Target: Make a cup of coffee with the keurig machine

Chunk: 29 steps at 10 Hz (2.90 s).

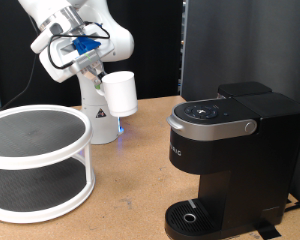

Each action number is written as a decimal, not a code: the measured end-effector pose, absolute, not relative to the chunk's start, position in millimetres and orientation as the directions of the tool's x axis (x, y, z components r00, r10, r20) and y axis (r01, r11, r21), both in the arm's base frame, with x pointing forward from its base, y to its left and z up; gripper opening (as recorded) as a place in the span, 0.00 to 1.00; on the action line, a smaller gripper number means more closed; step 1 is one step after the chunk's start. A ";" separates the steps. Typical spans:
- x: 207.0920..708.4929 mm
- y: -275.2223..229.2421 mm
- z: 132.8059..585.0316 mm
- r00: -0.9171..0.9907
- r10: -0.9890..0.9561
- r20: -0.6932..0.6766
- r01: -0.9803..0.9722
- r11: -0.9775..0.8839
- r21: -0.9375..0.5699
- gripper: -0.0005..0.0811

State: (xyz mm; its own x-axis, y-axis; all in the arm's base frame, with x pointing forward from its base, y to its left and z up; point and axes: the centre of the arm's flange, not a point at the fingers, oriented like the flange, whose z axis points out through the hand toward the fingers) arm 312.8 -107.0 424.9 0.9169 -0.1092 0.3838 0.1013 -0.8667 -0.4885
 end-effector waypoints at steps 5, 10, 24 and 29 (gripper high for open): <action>312.7 -105.2 419.4 0.922 -0.108 0.372 0.097 -0.865 -0.492 0.09; 321.3 -98.6 377.0 0.919 -0.135 0.371 0.055 -0.887 -0.458 0.09; 343.9 -65.5 249.3 0.912 -0.126 0.390 0.046 -0.914 -0.403 0.09; 344.4 -61.1 229.7 0.919 -0.140 0.368 0.022 -0.915 -0.402 0.09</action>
State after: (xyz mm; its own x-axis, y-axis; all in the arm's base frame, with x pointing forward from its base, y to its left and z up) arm 344.4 -61.1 229.7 0.9193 -0.1397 0.3681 0.0219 -0.9153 -0.4021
